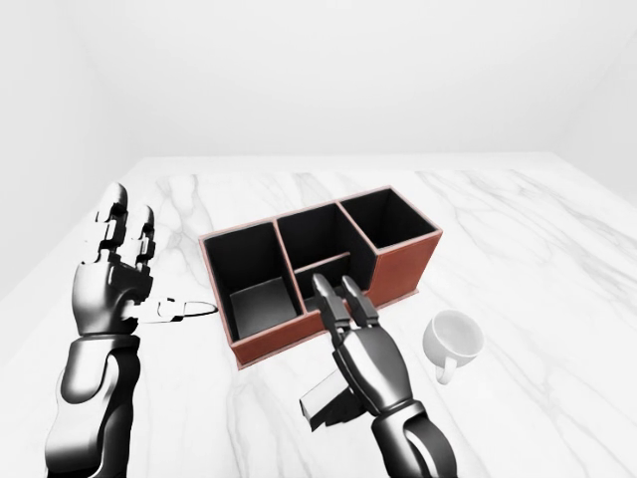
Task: Pick up the book and place it in the front compartment of the caddy.
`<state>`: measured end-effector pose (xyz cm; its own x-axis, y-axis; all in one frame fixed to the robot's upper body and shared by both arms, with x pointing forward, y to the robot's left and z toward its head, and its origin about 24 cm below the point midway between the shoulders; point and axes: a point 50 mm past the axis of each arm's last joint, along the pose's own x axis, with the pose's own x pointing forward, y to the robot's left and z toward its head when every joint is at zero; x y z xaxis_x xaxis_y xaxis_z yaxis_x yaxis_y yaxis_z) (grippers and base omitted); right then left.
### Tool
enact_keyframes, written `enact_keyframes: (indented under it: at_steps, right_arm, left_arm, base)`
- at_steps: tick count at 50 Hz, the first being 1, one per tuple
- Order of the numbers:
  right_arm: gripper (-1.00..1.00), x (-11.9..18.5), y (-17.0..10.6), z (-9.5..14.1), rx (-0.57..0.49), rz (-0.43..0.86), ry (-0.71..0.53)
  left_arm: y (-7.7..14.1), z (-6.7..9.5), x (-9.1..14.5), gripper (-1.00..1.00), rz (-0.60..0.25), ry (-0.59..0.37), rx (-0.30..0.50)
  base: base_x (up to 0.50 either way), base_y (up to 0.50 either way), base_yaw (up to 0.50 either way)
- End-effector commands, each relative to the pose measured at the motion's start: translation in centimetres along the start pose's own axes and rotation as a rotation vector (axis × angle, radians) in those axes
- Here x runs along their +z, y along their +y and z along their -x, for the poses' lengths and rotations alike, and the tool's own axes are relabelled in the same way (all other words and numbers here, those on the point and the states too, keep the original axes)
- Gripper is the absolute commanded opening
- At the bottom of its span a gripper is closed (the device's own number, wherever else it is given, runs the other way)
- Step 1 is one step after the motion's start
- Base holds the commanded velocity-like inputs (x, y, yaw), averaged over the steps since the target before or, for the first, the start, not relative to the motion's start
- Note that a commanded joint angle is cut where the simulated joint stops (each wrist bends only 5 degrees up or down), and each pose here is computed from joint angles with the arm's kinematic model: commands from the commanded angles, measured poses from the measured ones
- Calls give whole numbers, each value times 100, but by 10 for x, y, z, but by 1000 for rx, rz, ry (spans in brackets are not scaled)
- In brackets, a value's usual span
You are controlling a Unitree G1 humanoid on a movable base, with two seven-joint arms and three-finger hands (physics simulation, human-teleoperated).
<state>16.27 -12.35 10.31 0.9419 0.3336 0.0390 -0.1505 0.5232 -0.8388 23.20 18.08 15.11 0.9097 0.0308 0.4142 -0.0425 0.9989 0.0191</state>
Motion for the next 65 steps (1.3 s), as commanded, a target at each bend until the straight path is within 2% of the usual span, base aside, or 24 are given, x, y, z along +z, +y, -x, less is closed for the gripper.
enact_keyframes:
  at_steps: [1, 25, 65]
  right_arm:
    - [100, -3, 9, 0, 17, -2, 12]
    - [100, -15, 30, -1, 61, 8, 52]
    - [100, -31, 41, -7, 81, 12, 106]
  left_arm:
    - [0, 0, 0, 100, 0, 2, 0]
    - [0, 0, 1, 100, 0, -4, 1]
    - [-1, 1, -2, 100, -1, 8, -4]
  base:
    - [0, 0, 0]
    - [0, 0, 0]
    - [0, 0, 0]
